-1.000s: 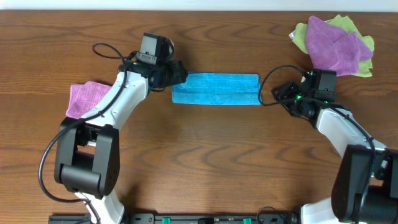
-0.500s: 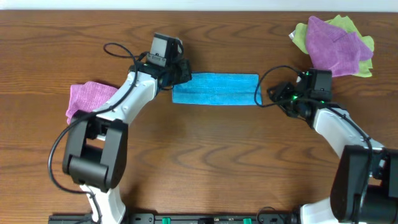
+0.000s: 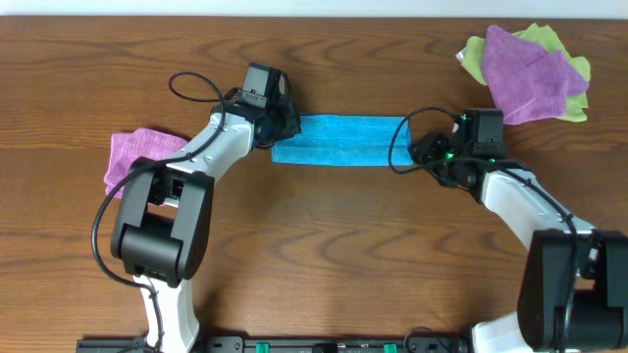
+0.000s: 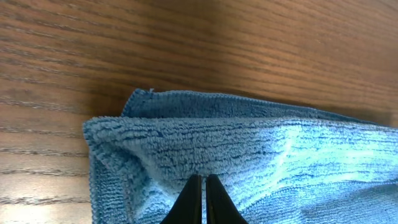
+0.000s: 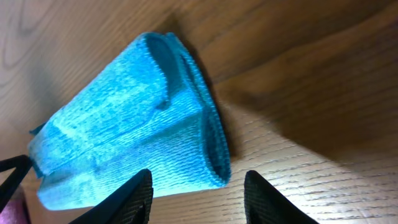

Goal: Fold the cloth
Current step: 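Regrasp the folded blue strip's ends with both grippers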

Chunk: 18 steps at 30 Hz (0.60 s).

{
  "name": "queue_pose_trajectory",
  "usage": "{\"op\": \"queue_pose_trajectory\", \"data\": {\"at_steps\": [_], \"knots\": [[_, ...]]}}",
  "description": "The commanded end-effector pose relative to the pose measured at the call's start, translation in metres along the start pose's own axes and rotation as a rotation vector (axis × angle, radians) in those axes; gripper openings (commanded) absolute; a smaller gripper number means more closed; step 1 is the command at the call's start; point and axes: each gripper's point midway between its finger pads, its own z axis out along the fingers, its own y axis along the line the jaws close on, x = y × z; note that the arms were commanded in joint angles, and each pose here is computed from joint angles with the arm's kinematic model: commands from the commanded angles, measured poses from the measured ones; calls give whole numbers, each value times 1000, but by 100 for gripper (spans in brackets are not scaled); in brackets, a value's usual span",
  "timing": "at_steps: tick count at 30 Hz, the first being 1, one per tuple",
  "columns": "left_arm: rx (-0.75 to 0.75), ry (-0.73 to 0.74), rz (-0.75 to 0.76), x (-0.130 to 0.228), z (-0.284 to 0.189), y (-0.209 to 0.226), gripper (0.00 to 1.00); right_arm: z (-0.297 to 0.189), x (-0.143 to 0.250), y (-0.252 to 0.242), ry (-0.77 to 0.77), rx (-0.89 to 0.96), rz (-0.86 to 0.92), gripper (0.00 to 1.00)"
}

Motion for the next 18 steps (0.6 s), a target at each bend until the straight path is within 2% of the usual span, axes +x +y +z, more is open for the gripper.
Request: {"op": "queue_pose_trajectory", "data": {"at_steps": [1,18], "knots": [[-25,-8,-1,-4,7,5,6,8,4,2,13,16,9,47],[-53,24,-11,5,20,16,6,33,20,-1,47,41,39,49]]}}
